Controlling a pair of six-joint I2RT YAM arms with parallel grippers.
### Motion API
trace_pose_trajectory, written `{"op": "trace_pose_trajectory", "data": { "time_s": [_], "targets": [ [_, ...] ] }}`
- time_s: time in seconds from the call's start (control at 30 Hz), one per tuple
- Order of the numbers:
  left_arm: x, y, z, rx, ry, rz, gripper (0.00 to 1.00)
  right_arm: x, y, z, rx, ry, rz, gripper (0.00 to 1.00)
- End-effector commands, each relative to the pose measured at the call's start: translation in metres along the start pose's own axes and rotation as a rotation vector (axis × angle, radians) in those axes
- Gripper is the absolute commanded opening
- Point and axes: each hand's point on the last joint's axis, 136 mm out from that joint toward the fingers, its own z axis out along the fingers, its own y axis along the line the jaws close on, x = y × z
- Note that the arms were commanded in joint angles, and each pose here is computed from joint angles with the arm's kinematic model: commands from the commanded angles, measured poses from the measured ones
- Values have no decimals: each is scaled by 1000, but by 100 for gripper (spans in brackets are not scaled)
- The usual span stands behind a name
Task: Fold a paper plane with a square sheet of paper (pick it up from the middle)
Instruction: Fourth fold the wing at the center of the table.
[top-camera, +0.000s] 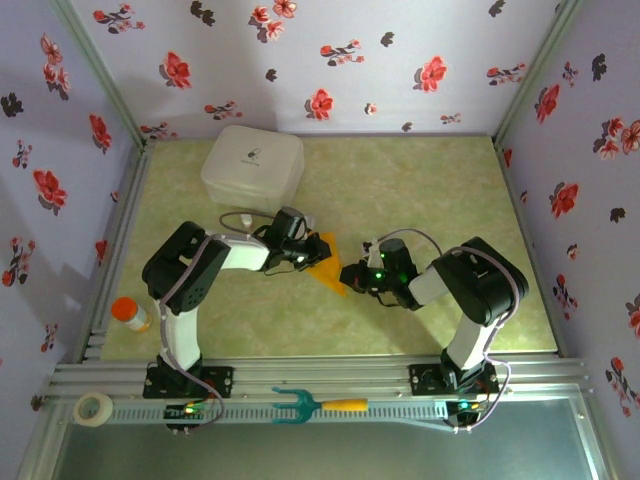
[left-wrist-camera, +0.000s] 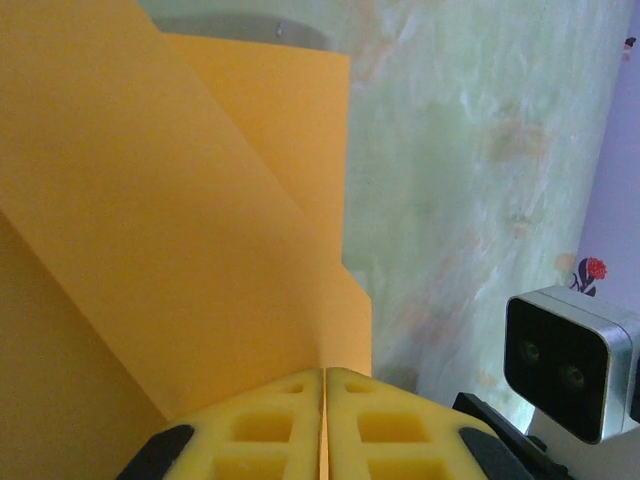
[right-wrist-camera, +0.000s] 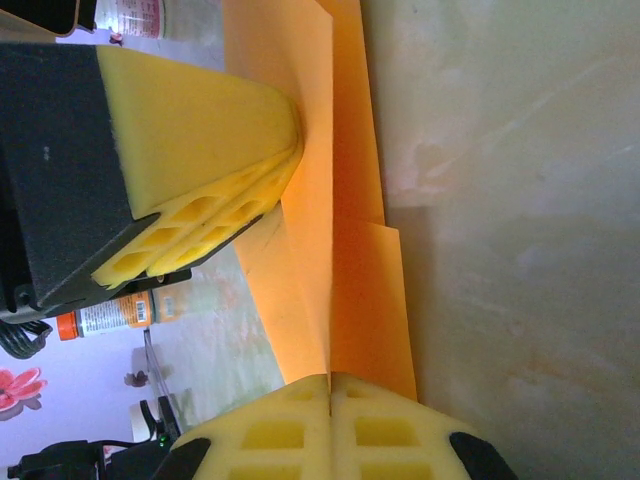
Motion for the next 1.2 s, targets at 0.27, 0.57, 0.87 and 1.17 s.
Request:
{"op": "trace_pose_trajectory", "data": {
  "time_s": [0.27, 0.57, 0.87, 1.17],
  "targets": [
    [5, 18, 7, -70, 15, -7, 10, 3, -34, 4, 126, 0, 69, 1],
    [9, 23, 9, -88, 44, -7, 10, 3, -34, 3, 128, 1, 72, 2],
    [17, 37, 10, -144, 81, -17, 9, 2, -30, 3, 117, 5, 75, 6],
    [18, 37, 11, -147, 88, -15, 9, 6, -18, -2, 121, 39, 60, 22]
  ]
}}
